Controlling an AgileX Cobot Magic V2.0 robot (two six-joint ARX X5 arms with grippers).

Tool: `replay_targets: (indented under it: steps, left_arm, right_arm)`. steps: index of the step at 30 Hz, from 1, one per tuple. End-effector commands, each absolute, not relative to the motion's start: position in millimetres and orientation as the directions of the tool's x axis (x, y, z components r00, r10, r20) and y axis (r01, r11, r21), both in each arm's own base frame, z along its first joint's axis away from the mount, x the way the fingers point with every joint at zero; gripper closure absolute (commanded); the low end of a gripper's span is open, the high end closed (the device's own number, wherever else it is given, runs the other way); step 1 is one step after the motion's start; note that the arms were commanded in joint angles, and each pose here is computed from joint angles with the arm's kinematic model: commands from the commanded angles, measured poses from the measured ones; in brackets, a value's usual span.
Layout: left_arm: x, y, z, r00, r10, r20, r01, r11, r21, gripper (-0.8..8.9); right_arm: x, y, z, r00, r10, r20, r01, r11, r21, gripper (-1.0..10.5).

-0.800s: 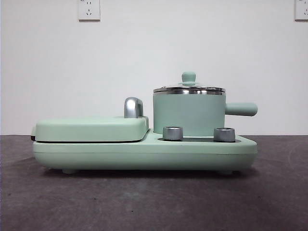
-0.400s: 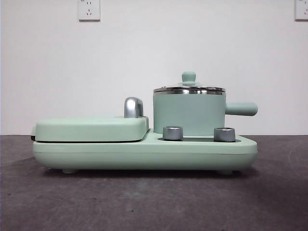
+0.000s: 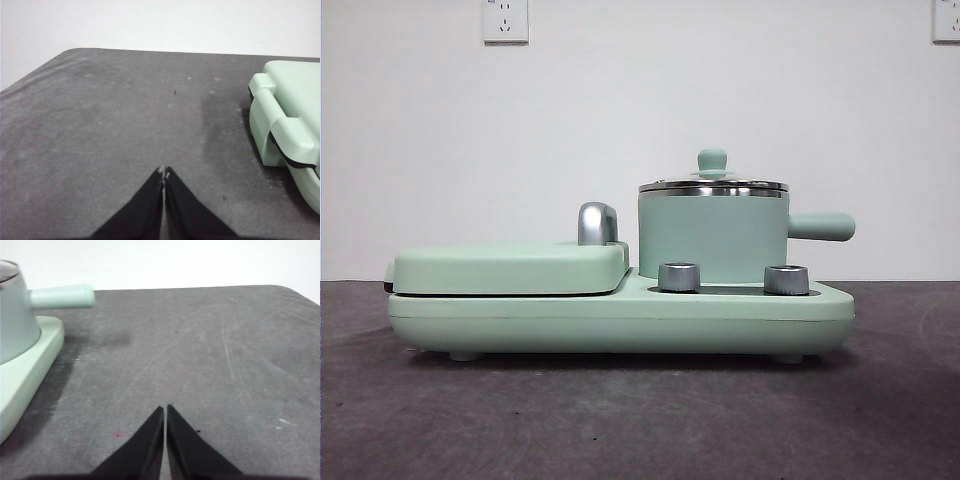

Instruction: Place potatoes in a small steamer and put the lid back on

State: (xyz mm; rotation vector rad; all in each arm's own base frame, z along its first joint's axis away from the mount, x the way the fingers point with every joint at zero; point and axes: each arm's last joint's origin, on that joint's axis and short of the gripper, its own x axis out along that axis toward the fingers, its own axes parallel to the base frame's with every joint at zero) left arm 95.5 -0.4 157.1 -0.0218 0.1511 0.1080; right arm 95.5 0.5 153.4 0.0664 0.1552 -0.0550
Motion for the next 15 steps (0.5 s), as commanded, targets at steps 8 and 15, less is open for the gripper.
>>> replay_targets:
  steps: [8,15]
  left_arm:
    - [96.3,-0.5,153.1,0.982,0.105,-0.154,-0.108,0.994,-0.014,8.08]
    - [96.3,-0.5,153.1,0.982,0.105,-0.155,-0.108,0.994,-0.014,8.07]
  right_arm:
    - [96.1,1.1,151.9,0.988,-0.044,-0.149,0.053,0.997,0.058,9.4]
    - [96.1,1.1,151.9,0.988,-0.044,-0.148,0.053,0.997,0.058,9.4]
